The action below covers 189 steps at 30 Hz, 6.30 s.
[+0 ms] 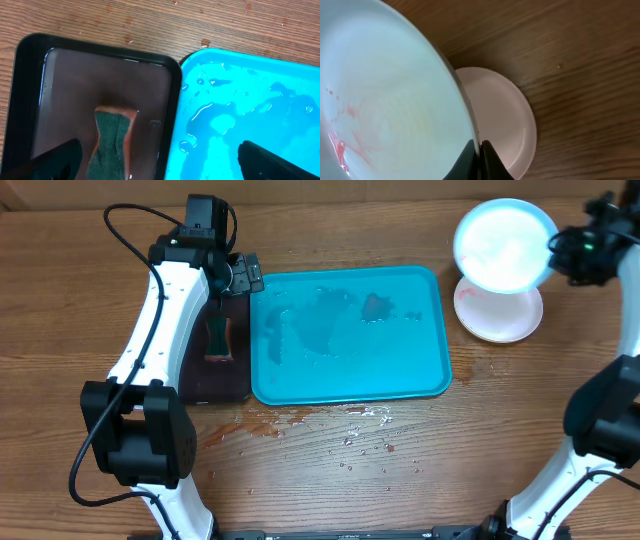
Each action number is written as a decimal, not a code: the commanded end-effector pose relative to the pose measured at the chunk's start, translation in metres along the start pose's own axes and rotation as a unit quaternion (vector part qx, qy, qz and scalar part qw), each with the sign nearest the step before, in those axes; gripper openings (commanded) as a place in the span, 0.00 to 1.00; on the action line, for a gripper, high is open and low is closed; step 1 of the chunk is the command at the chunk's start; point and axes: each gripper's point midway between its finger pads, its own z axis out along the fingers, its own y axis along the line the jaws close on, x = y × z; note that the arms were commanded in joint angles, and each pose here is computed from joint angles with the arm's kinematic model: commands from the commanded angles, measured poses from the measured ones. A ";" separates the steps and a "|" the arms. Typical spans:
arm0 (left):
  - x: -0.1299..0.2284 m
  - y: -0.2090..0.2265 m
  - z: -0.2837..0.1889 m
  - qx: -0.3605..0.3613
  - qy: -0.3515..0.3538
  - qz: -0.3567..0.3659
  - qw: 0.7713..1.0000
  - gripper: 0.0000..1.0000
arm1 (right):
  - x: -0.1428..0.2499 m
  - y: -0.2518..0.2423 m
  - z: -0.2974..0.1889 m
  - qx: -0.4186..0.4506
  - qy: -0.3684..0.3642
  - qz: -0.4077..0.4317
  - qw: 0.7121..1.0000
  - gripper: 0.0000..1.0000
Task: Clean dirty plates on tray and stack at the side
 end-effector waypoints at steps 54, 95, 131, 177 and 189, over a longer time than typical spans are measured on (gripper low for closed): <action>-0.011 -0.004 -0.015 0.011 -0.021 0.002 1.000 1.00 | 0.175 0.108 -0.162 -0.073 -0.127 -0.100 0.984 0.54; -0.011 -0.004 -0.015 0.011 -0.021 0.002 1.000 1.00 | 0.269 0.087 -0.154 -0.147 -0.175 -0.084 0.970 1.00; 0.019 0.012 -0.217 0.012 -0.266 0.082 0.960 1.00 | 0.269 0.087 -0.153 -0.147 -0.175 -0.084 0.970 1.00; 0.199 0.110 -0.096 0.081 -0.425 -0.042 0.901 1.00 | 0.269 0.087 -0.153 -0.147 -0.175 -0.084 0.970 1.00; 0.199 0.108 -0.096 0.083 -0.424 -0.041 0.901 1.00 | 0.269 0.087 -0.154 -0.147 -0.175 -0.084 0.970 1.00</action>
